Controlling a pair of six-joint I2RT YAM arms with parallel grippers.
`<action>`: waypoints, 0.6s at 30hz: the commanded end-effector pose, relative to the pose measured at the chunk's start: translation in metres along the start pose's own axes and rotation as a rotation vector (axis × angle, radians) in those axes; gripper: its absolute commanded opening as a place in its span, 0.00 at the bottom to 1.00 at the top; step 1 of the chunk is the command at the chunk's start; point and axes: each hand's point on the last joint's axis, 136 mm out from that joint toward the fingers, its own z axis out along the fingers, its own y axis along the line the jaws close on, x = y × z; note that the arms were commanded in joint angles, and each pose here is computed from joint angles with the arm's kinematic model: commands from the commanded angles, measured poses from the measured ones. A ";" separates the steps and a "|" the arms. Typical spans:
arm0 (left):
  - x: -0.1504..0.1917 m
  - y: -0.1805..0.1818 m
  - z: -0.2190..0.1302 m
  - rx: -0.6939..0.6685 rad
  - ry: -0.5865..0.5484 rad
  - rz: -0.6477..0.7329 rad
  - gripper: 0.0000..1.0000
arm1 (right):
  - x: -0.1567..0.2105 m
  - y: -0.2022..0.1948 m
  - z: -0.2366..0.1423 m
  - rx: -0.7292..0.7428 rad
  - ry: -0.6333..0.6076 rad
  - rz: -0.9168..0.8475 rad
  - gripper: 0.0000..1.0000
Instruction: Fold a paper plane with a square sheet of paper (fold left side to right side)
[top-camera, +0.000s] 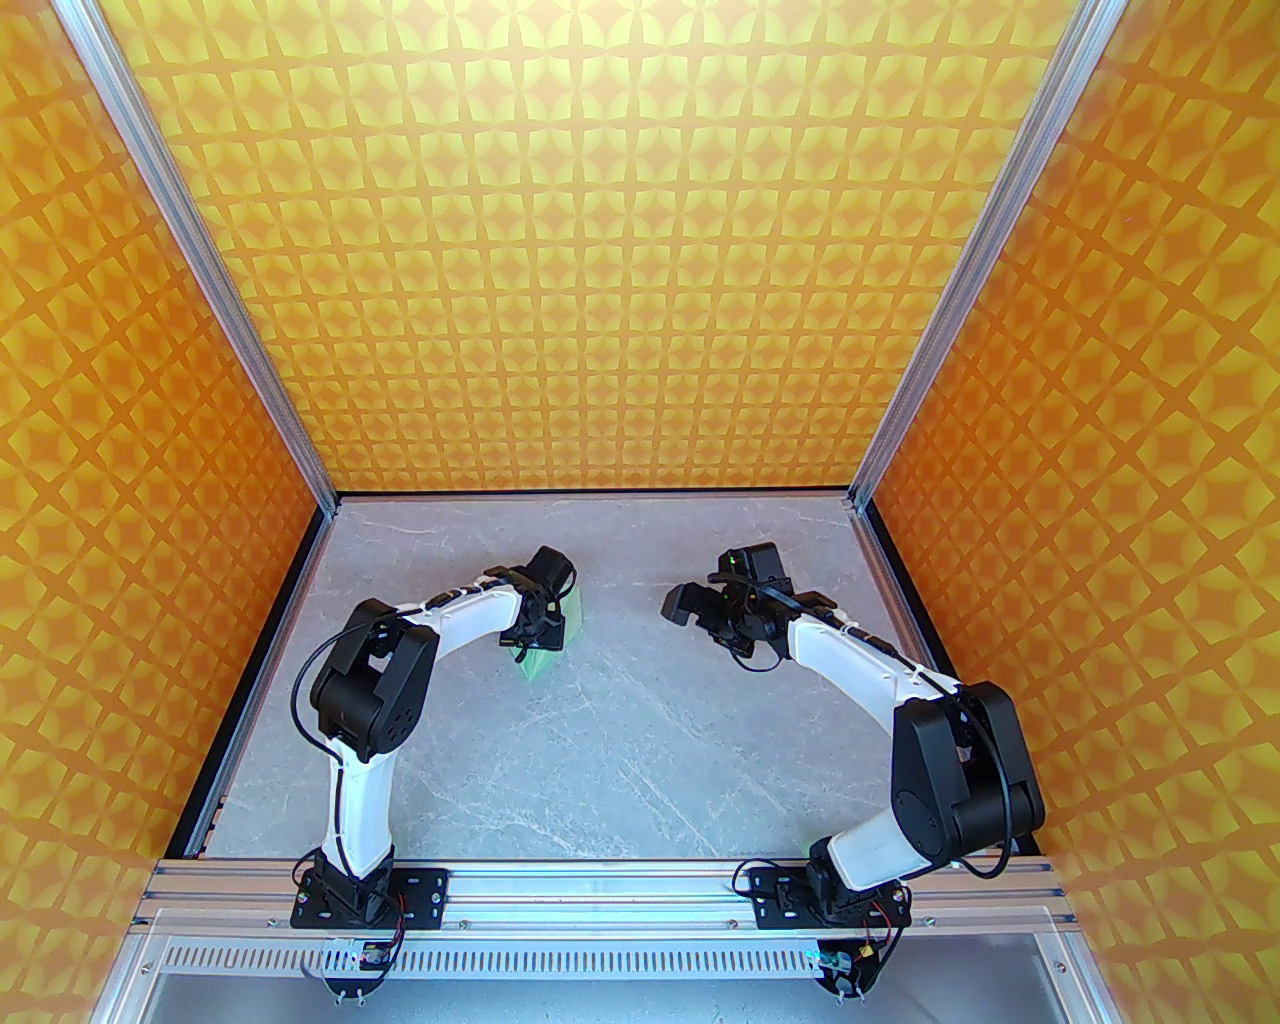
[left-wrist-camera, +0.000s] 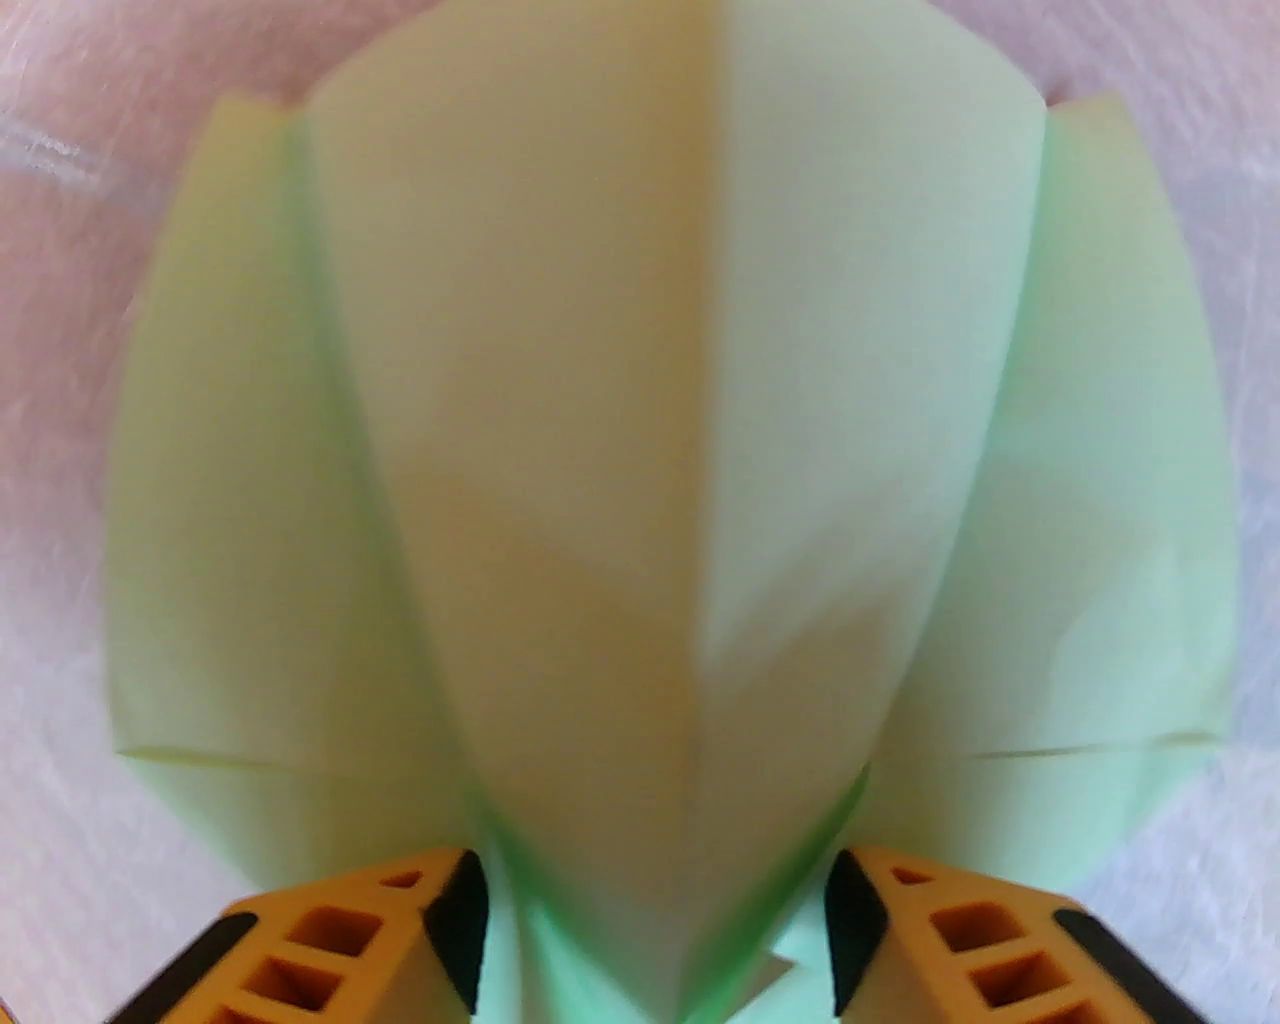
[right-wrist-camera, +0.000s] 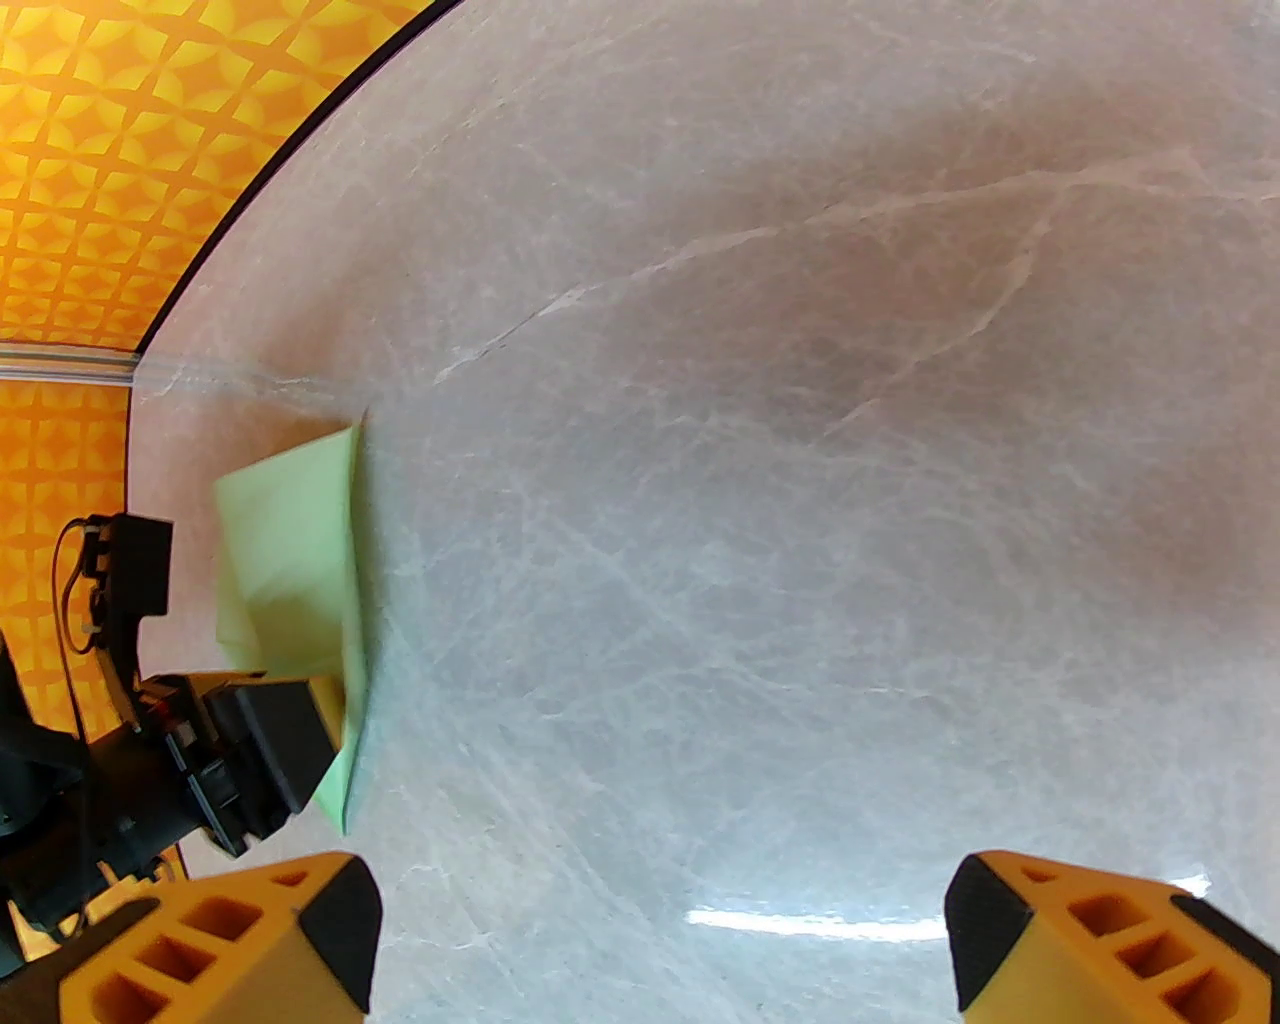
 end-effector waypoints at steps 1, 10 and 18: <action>-0.010 0.003 -0.048 0.035 -0.035 -0.019 0.78 | -0.012 -0.002 -0.025 0.056 -0.082 -0.067 0.99; -0.026 0.071 -0.154 0.016 -0.301 -0.213 0.99 | -0.047 -0.038 -0.103 0.329 -0.421 -0.234 0.99; 0.024 0.218 -0.173 -0.174 -0.652 -0.518 0.99 | -0.051 -0.080 -0.121 0.481 -0.803 -0.412 0.99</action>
